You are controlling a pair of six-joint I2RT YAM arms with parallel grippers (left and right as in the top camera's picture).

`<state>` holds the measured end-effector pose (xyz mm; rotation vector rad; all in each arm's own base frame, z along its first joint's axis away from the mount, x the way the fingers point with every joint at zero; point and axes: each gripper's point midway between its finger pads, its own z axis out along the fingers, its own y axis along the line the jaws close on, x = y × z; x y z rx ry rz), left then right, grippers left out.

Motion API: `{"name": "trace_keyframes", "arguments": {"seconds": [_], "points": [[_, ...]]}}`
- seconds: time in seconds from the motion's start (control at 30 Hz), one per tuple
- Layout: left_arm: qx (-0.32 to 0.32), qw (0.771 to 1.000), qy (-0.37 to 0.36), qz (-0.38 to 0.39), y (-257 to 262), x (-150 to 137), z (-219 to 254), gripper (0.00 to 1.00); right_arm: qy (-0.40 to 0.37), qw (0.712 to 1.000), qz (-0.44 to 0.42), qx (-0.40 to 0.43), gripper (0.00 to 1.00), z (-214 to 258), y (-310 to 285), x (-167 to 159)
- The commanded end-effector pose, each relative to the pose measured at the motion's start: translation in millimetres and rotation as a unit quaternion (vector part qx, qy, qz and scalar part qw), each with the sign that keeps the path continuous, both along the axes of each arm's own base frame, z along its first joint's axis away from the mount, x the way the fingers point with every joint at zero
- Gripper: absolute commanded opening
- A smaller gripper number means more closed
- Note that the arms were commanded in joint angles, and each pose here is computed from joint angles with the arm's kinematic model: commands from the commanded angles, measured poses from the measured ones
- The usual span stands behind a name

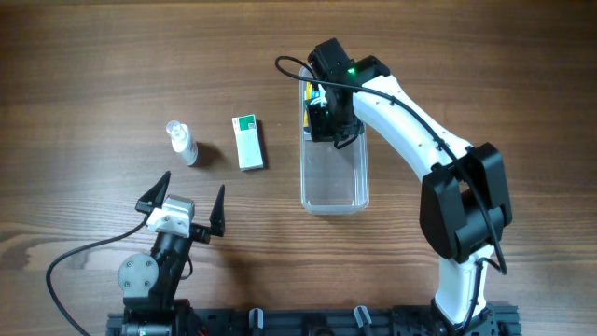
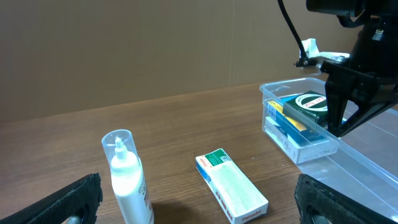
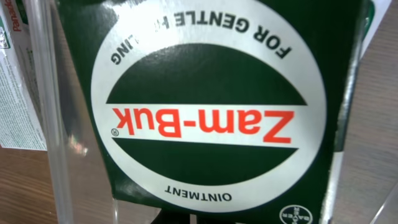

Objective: Pack container
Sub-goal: 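Lower the green box onto the VapoDrops box and open the right gripper, then withdraw the right gripper to the right edge of the table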

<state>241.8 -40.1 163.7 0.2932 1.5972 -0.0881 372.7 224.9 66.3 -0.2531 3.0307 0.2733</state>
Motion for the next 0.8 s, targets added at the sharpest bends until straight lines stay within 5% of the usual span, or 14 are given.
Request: {"name": "trace_keyframes", "arguments": {"seconds": [0.0,0.77], "points": [[0.000,1.000,0.004,-0.001,0.1,0.2,-3.3,1.00,-0.007,1.000,0.001,-0.010,0.05,-0.1,0.1,5.3],[0.000,1.000,0.004,-0.001,0.1,0.2,-3.3,1.00,-0.092,0.995,-0.044,0.004,0.06,23.9,-6.1,56.0]]}}
